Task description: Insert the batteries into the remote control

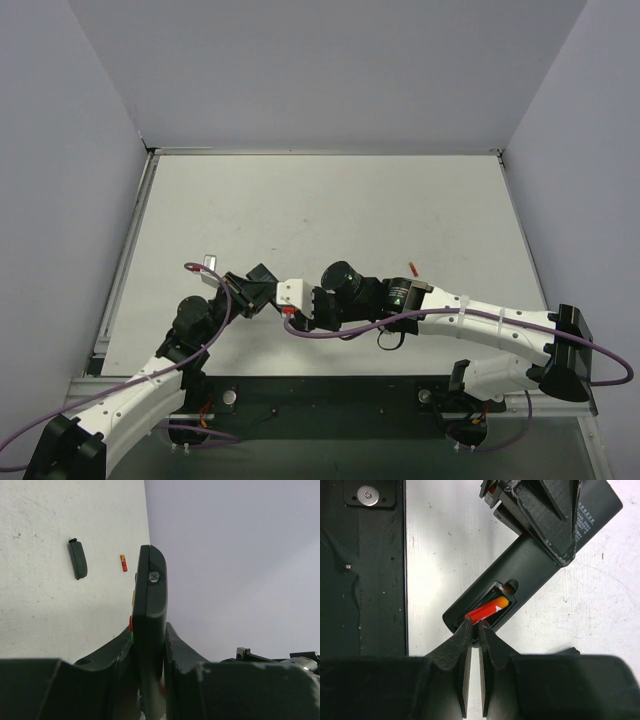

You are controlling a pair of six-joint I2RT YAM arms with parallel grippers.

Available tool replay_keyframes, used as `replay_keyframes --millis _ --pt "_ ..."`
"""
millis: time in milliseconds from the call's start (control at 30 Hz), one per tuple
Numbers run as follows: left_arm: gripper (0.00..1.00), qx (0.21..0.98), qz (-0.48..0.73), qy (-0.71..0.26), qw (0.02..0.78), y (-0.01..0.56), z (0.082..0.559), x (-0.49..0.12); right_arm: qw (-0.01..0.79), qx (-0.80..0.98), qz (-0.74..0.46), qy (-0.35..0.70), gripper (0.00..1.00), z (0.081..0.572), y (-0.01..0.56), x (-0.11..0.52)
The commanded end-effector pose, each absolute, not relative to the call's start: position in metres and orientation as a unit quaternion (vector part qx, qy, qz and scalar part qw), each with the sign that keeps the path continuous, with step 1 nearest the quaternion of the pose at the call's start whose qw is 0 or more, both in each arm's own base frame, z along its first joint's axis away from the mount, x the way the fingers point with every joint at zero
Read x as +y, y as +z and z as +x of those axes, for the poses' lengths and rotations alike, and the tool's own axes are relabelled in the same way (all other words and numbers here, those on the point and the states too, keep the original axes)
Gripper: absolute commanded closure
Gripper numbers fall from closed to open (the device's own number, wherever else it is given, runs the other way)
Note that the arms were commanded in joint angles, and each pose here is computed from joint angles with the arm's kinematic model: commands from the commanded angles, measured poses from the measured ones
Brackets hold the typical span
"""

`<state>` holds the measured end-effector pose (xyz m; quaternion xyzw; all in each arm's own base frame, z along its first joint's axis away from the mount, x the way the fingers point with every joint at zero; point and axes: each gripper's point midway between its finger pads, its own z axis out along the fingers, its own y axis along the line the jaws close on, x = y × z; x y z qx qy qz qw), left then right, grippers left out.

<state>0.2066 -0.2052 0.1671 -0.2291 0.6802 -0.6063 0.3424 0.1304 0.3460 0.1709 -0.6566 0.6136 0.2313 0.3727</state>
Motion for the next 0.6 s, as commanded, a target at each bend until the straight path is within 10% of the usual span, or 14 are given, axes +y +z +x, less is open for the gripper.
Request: replay_keyframes --millis 0,567 --pt "1.00 0.655 -0.172 -0.658 0.331 0.204 0.189 -0.218 0.430 0.621 -0.624 0.199 0.94 0.161 0.186 0.350" --pt "1.00 0.627 -0.231 -0.672 0.320 0.206 0.191 -0.206 0.407 0.641 -0.623 0.187 0.94 0.168 0.155 0.327"
